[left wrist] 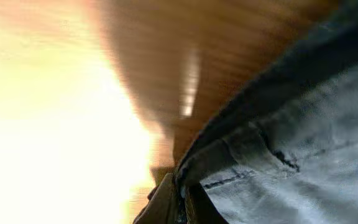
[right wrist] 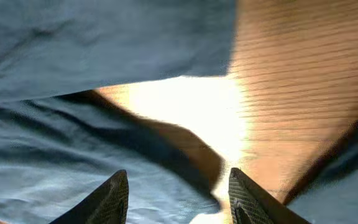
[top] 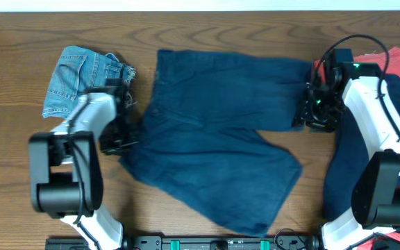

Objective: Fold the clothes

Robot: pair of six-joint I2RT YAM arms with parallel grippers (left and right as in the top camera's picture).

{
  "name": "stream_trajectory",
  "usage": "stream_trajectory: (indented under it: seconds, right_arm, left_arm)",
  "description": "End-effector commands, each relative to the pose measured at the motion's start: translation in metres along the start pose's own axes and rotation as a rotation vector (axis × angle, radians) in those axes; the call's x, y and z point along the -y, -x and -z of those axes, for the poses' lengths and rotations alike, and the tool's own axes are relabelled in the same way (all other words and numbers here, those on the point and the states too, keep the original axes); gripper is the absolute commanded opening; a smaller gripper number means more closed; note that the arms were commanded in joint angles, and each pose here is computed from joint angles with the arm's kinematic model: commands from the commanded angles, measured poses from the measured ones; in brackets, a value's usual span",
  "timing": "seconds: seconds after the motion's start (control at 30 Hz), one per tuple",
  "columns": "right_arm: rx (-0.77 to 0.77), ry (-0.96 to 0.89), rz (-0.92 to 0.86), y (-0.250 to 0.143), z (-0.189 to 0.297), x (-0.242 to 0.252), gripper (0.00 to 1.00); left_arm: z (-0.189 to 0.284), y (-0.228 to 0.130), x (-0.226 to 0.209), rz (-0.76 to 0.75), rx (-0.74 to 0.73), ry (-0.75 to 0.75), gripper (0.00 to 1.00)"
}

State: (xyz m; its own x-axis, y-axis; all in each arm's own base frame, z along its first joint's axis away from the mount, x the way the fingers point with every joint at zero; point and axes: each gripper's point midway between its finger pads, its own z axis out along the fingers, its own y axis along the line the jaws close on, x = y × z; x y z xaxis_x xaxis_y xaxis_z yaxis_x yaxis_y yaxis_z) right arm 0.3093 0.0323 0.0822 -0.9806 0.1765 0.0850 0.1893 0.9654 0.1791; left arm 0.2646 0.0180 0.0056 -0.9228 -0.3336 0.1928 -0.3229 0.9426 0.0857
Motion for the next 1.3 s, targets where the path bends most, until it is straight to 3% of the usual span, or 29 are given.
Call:
stream_trajectory:
  seconds: [0.0, 0.17, 0.3, 0.4, 0.43, 0.53, 0.57, 0.8, 0.97, 1.0, 1.03, 1.1, 1.17, 1.27]
  right_arm:
    - [-0.048, -0.024, 0.066, -0.022, -0.016, -0.008, 0.53]
    - [-0.135, -0.025, 0.123, -0.056, -0.055, -0.015, 0.54]
    - [-0.201, 0.127, 0.344, -0.087, -0.076, -0.045, 0.54]
    - [-0.227, 0.168, 0.428, -0.102, -0.084, -0.057, 0.52]
    - [-0.229, 0.160, 0.437, -0.103, -0.085, -0.058, 0.45]
    - [-0.225, 0.110, 0.423, -0.102, -0.088, -0.053, 0.09]
    - [-0.216, 0.064, 0.390, -0.098, -0.088, -0.046, 0.01]
    - [0.051, -0.440, -0.015, -0.030, -0.055, 0.046, 0.01]
    - [0.276, -0.432, -0.161, 0.033, -0.019, 0.067, 0.01]
    - [0.297, -0.402, -0.160, 0.042, -0.015, 0.066, 0.02]
    - [0.307, -0.363, -0.137, 0.048, -0.011, 0.061, 0.13]
    - [0.308, -0.273, -0.057, 0.058, -0.003, 0.047, 0.49]
    - [0.302, -0.221, -0.016, 0.061, 0.006, 0.037, 0.56]
    - [0.282, -0.175, 0.020, 0.059, 0.018, 0.026, 0.59]
  left_arm:
    - [0.013, 0.004, -0.026, 0.127, 0.050, 0.025, 0.06]
    - [0.031, 0.007, -0.028, 0.156, 0.101, -0.042, 0.08]
    - [0.040, 0.007, -0.028, 0.156, 0.134, -0.053, 0.22]
    - [0.043, 0.007, -0.028, 0.153, 0.145, -0.056, 0.25]
    - [0.043, 0.007, -0.027, 0.146, 0.144, -0.062, 0.26]
    - [0.043, 0.007, -0.025, 0.136, 0.140, -0.076, 0.26]
    - [0.043, 0.007, -0.025, 0.136, 0.140, -0.077, 0.26]
    - [0.044, 0.006, -0.019, 0.119, 0.136, -0.106, 0.26]
    - [0.048, 0.006, 0.004, 0.049, 0.127, -0.238, 0.26]
    - [0.049, 0.005, 0.008, 0.029, 0.127, -0.260, 0.26]
    - [0.050, 0.005, 0.010, 0.016, 0.126, -0.274, 0.26]
    - [0.051, 0.003, 0.017, -0.023, 0.123, -0.313, 0.26]
    - [0.055, 0.000, 0.028, -0.094, 0.121, -0.372, 0.26]
    - [0.060, -0.009, 0.045, -0.181, 0.103, -0.458, 0.26]
